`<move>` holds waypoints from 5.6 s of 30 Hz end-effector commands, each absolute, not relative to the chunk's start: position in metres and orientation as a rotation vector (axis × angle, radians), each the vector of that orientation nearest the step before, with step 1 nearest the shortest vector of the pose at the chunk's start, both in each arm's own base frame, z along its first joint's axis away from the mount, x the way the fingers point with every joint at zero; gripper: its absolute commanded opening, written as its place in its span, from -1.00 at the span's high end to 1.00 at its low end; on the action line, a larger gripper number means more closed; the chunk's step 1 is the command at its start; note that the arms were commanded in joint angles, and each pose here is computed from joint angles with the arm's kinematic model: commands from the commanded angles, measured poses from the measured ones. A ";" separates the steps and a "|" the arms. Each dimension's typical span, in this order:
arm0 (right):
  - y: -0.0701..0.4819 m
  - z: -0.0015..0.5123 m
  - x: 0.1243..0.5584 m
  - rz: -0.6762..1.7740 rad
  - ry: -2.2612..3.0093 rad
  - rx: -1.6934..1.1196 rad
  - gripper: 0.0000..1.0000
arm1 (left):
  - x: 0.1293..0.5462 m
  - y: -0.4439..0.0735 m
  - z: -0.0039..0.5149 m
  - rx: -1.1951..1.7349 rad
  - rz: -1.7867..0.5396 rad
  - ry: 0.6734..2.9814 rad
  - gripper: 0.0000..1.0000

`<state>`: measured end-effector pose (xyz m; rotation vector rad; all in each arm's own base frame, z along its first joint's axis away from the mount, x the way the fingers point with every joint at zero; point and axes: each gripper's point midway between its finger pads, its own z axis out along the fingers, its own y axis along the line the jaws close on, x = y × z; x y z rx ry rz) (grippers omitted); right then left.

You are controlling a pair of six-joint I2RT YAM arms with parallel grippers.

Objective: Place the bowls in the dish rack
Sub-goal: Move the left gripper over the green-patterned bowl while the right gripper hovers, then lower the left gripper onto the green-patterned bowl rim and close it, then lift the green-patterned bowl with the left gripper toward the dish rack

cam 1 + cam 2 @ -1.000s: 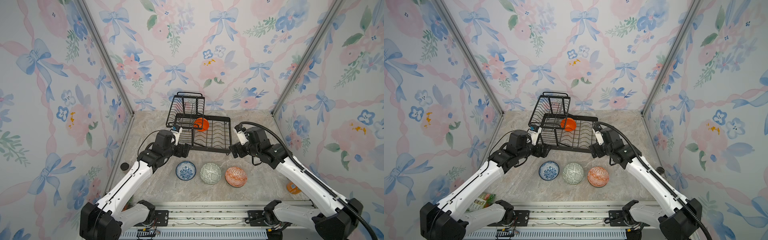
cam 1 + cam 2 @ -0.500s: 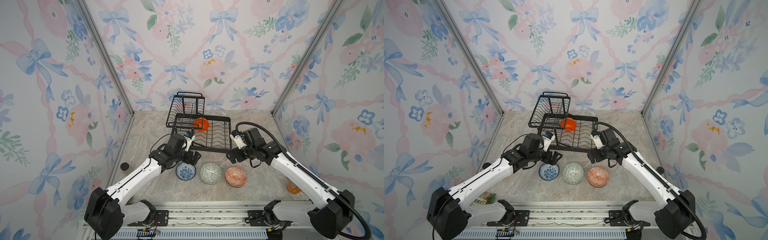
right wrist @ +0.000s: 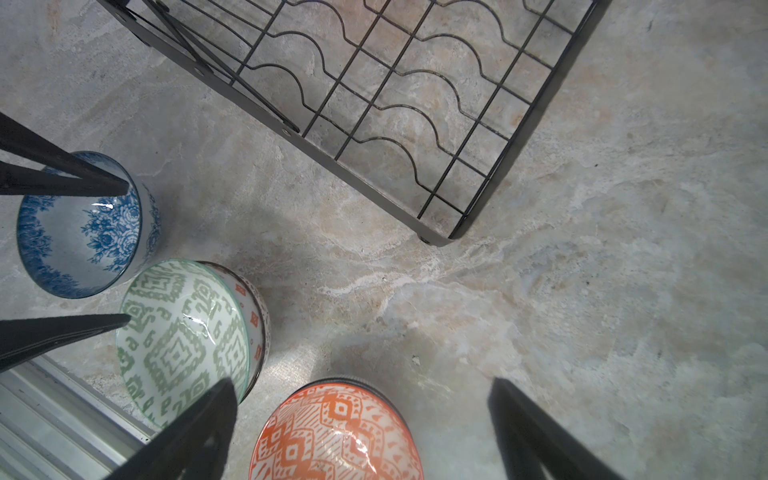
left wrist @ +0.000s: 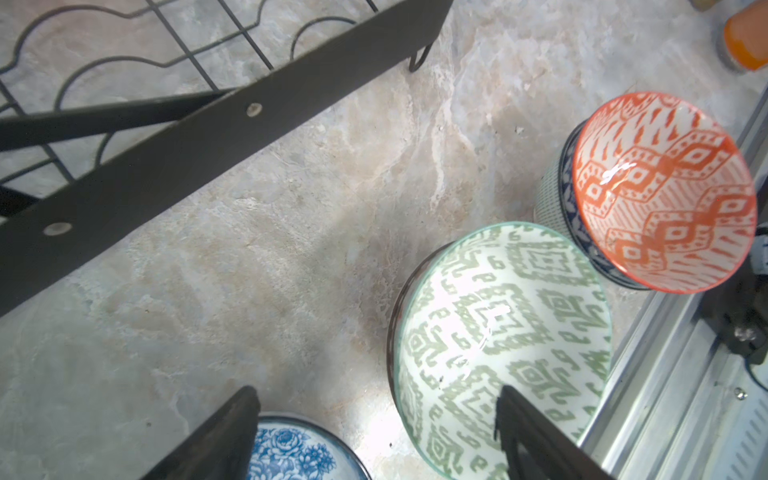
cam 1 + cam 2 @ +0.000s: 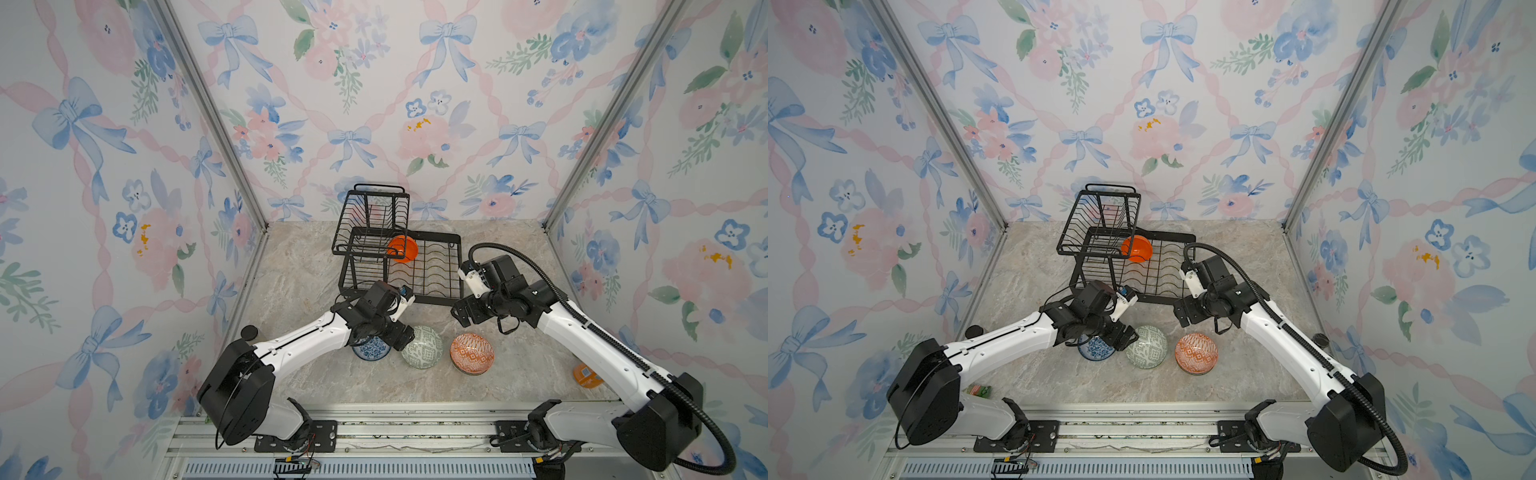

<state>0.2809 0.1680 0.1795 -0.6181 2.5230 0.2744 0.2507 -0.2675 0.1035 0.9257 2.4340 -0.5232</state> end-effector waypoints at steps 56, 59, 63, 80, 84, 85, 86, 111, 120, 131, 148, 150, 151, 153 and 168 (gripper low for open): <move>0.166 0.175 0.279 0.279 2.554 -0.593 -0.93 | 0.253 -0.281 0.109 1.005 -0.405 2.419 0.43; 0.166 0.174 0.279 0.280 2.555 -0.598 -0.93 | 0.253 -0.281 0.105 1.007 -0.397 2.427 0.18; 0.166 0.173 0.278 0.282 2.557 -0.600 -0.94 | 0.255 -0.278 0.100 1.002 -0.368 2.441 -0.02; 0.167 0.172 0.279 0.280 2.564 -0.605 -0.94 | 0.257 -0.281 0.085 1.012 -0.359 2.484 0.03; 0.167 0.172 0.280 0.280 2.565 -0.606 -0.93 | 0.257 -0.281 0.084 1.013 -0.360 2.485 0.12; 0.167 0.172 0.279 0.280 2.565 -0.606 -0.93 | 0.257 -0.282 0.084 1.014 -0.360 2.484 0.16; 0.167 0.171 0.279 0.279 2.565 -0.608 -0.93 | 0.258 -0.282 0.085 1.012 -0.361 2.483 0.20; 0.165 0.171 0.279 0.270 2.563 -0.604 -0.94 | 0.261 -0.288 0.102 1.005 -0.400 2.439 1.00; 0.166 0.171 0.279 0.273 2.559 -0.602 -0.94 | 0.265 -0.288 0.128 0.970 -0.410 2.374 1.00; 0.169 0.173 0.278 0.300 2.544 -0.603 -0.93 | 0.270 -0.286 0.144 0.929 -0.404 2.341 1.00; 0.169 0.187 0.280 0.308 2.507 -0.594 -0.93 | 0.286 -0.270 0.182 0.799 -0.351 2.257 1.00; 0.168 0.192 0.282 0.307 2.490 -0.586 -0.93 | 0.292 -0.261 0.187 0.751 -0.317 2.247 1.00; 0.168 0.195 0.283 0.308 2.480 -0.581 -0.93 | 0.295 -0.258 0.190 0.727 -0.312 2.240 1.00; 0.166 0.202 0.286 0.308 2.457 -0.564 -0.93 | 0.297 -0.256 0.198 0.708 -0.321 2.216 1.00; 0.168 0.293 0.302 0.413 2.188 -0.441 -0.93 | 0.323 -0.279 0.272 0.658 -0.393 1.964 1.00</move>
